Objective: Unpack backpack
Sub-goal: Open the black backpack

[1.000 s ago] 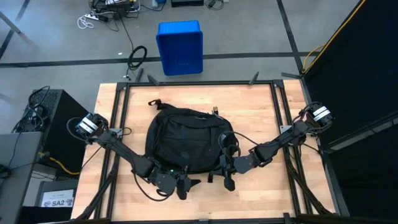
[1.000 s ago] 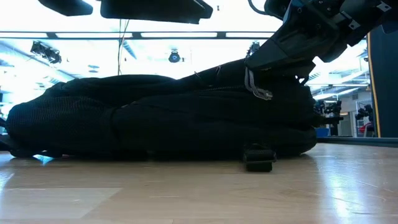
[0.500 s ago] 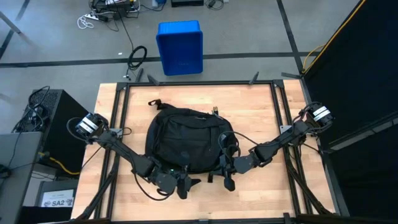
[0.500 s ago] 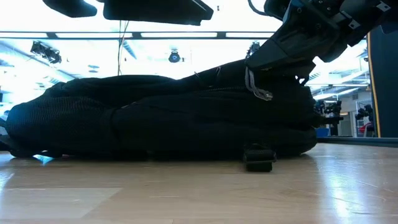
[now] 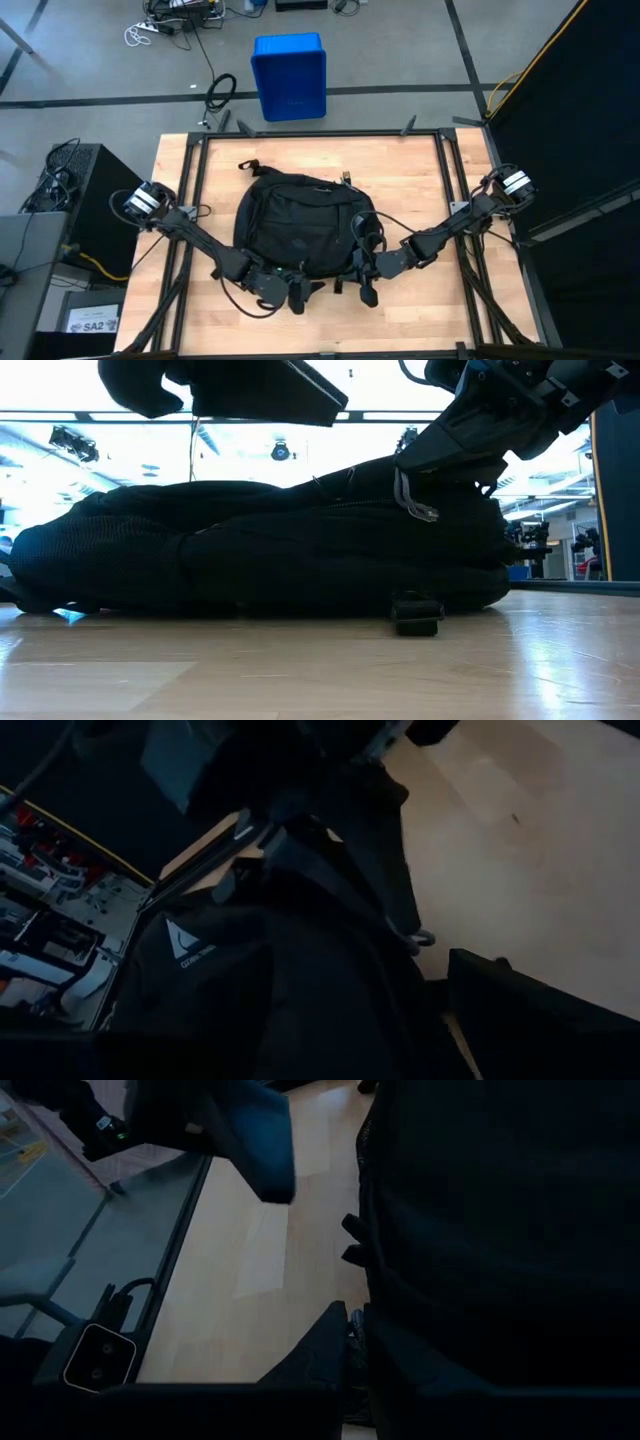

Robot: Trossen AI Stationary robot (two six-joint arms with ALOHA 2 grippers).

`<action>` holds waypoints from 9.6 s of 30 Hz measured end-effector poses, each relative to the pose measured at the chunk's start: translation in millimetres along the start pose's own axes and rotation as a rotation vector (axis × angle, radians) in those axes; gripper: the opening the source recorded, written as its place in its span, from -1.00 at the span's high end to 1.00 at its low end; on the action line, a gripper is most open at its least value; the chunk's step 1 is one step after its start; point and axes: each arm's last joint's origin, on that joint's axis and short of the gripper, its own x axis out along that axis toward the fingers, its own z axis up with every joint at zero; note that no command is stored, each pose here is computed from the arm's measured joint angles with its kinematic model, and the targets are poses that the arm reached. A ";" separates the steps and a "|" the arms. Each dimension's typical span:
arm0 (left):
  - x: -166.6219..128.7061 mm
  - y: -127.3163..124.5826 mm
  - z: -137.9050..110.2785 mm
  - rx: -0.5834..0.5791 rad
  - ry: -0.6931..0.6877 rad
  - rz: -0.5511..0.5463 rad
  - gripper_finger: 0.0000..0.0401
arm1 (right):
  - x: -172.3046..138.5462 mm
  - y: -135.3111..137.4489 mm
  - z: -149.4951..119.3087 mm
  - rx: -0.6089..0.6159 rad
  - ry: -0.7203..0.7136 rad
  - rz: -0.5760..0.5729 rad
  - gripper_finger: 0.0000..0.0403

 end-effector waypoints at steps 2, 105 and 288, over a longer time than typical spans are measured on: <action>0.6 -0.8 -1.2 0.007 0.007 -0.002 -0.32 | 0.0 -0.1 0.1 0.000 -0.001 0.000 0.99; 53.4 -3.5 -26.5 -0.010 0.143 0.039 0.94 | 0.5 -0.8 1.3 0.004 0.002 0.017 0.98; -37.4 -15.9 10.6 -0.006 0.099 -0.327 1.00 | -42.5 -22.3 5.3 -0.032 0.541 -0.826 1.00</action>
